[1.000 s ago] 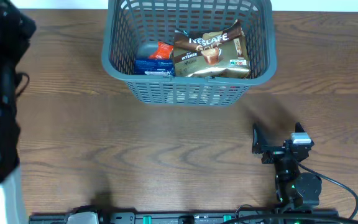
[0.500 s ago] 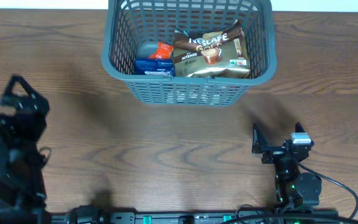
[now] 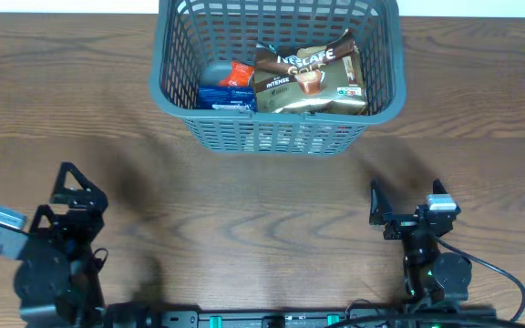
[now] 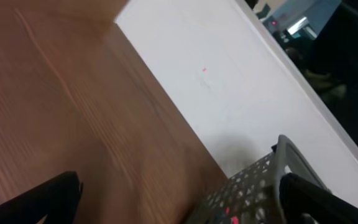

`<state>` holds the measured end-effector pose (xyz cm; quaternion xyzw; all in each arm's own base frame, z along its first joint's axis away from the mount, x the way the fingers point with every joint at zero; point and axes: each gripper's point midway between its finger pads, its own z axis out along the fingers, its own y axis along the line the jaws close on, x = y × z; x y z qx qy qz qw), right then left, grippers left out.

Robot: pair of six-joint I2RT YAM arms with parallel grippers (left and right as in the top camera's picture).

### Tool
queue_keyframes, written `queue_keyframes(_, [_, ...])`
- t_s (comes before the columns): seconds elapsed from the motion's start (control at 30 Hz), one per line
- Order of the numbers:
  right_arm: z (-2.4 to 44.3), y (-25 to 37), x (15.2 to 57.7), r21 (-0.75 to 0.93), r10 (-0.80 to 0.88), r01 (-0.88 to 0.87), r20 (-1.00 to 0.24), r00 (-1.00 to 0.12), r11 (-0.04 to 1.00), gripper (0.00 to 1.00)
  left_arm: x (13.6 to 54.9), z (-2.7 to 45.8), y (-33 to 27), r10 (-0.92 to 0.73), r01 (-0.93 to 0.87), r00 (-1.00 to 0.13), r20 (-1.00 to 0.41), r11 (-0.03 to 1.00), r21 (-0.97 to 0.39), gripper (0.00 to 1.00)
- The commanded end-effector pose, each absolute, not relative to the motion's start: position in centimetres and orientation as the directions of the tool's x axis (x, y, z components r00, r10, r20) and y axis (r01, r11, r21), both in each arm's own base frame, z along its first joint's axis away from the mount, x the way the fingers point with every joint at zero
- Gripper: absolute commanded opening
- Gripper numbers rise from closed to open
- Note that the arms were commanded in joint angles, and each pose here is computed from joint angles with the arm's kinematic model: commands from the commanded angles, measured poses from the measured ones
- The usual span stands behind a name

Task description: Pack container

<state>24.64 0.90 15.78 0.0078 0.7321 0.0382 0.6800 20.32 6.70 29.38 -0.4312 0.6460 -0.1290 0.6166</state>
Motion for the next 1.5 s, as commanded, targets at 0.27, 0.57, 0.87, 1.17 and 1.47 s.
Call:
queue_keyframes(0.27, [15.6, 0.8, 24.6, 0.076, 0.073, -0.035, -0.994, -0.079, 0.996, 0.99, 20.9, 24.6, 5.2, -0.741, -0.304, 0.104, -0.663, 0.611, -0.731, 0.98])
queue_keyframes(0.57, [15.6, 0.8, 24.6, 0.076, 0.073, -0.035, -0.994, -0.079, 0.996, 0.99, 21.1, 22.1, 4.0, -0.751, -0.281, 0.054, -0.658, 0.621, -0.732, 0.98])
queue_keyframes(0.87, [15.6, 0.8, 24.6, 0.076, 0.073, -0.035, -0.994, -0.079, 0.996, 0.99, 21.3, 20.9, 3.4, -0.753, -0.261, 0.033, -0.657, 0.628, -0.733, 0.99])
queue_keyframes(1.17, [15.6, 0.8, 24.6, 0.076, 0.073, -0.035, -0.994, -0.079, 0.996, 0.99, 22.0, 18.9, 2.5, -0.757, -0.249, -0.018, -0.653, 0.636, -0.73, 0.98])
queue_keyframes(1.47, [15.6, 0.8, 24.6, 0.076, 0.073, -0.035, -0.994, -0.079, 0.996, 0.99, 22.4, 17.6, 2.2, -0.759, -0.251, -0.043, -0.65, 0.638, -0.728, 0.98])
